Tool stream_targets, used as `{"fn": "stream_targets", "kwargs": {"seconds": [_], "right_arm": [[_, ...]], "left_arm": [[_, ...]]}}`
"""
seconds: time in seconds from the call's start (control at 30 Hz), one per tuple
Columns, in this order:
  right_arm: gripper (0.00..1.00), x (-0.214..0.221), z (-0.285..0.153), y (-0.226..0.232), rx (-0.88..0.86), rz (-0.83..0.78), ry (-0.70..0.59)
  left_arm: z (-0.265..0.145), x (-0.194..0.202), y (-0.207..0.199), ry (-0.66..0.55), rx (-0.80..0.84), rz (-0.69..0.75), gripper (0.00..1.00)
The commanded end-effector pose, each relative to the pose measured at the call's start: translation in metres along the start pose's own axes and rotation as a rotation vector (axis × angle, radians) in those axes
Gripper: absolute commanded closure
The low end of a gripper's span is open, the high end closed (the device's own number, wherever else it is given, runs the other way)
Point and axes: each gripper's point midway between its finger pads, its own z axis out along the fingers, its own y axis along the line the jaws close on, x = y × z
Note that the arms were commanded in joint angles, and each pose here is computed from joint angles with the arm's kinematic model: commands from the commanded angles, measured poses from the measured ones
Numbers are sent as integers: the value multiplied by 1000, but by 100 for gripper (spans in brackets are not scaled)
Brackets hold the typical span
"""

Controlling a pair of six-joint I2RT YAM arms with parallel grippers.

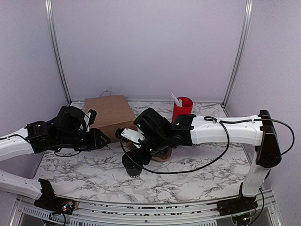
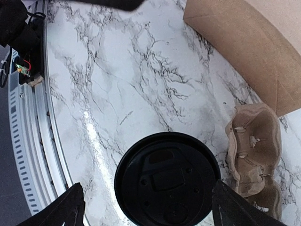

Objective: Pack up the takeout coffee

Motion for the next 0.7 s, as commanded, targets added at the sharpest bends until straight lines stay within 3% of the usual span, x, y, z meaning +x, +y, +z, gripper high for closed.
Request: {"fn": "stream_targets", "kwargs": {"seconds": [0.0,0.67], "right_arm": [[10,-4,5,-2,2,-79,22],[14,7,24,-20,67,-67,71]], "left_arm": [[-13,-8,8,-38,-33,-15,67],[-11,-2,11,-18,-33,-21,66]]}}
